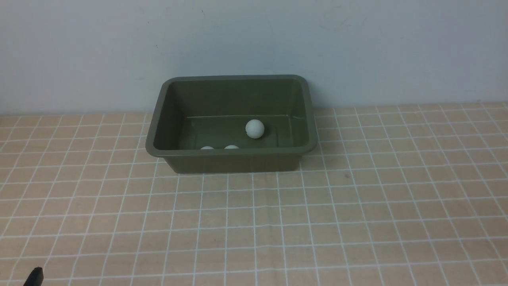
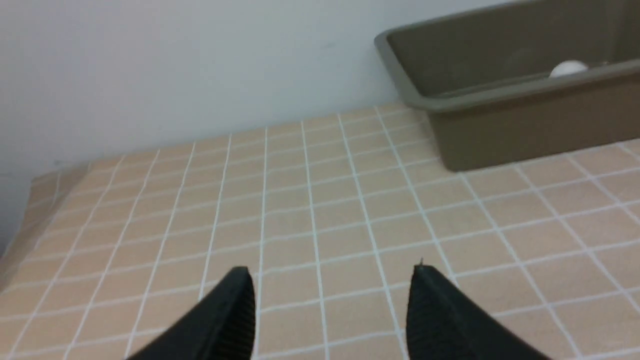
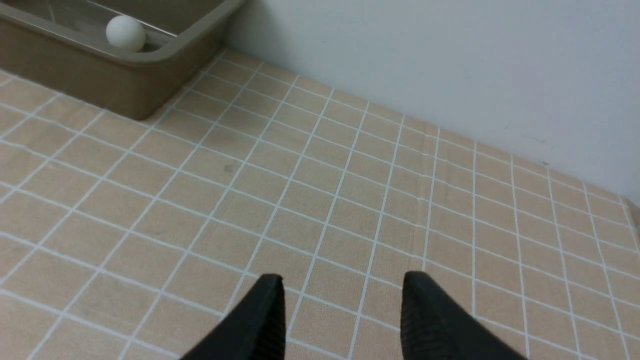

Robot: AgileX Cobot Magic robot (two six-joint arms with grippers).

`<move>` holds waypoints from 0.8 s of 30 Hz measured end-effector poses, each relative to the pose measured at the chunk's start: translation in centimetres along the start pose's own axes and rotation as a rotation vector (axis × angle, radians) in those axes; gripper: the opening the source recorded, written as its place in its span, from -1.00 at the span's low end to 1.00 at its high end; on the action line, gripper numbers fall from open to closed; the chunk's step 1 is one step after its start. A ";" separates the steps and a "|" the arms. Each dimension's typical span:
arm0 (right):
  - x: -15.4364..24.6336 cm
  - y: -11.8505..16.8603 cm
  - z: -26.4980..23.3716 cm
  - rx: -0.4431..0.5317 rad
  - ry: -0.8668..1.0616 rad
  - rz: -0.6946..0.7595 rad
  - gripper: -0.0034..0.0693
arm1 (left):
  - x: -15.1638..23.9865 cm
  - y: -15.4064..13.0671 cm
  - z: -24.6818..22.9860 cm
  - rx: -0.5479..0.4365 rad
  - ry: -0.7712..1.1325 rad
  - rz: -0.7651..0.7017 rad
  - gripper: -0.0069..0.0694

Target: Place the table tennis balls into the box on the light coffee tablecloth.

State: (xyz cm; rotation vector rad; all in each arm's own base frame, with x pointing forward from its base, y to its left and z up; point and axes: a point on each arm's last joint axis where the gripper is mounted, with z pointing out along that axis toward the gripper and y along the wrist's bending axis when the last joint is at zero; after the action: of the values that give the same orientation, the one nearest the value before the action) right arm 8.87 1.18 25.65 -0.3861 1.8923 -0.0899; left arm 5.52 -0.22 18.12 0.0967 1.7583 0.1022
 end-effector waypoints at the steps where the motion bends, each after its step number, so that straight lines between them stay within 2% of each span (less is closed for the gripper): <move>1: 0.0 0.0 0.0 0.000 0.001 0.000 -0.07 | 0.2 0.1 0.0 -0.010 0.016 0.009 0.07; 8: 0.2 0.1 0.0 -0.009 0.023 0.000 -0.07 | 1.3 0.7 -0.1 -0.084 0.144 -0.026 0.07; 24: 0.9 0.3 0.0 -0.036 0.095 0.000 -0.07 | 1.4 0.8 -0.2 -0.091 0.157 -0.030 0.07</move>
State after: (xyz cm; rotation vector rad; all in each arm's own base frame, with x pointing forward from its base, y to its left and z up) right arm 8.50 1.22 24.78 -0.4123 1.9894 -0.0756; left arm 5.10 0.75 16.91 -0.0044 1.9086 0.1715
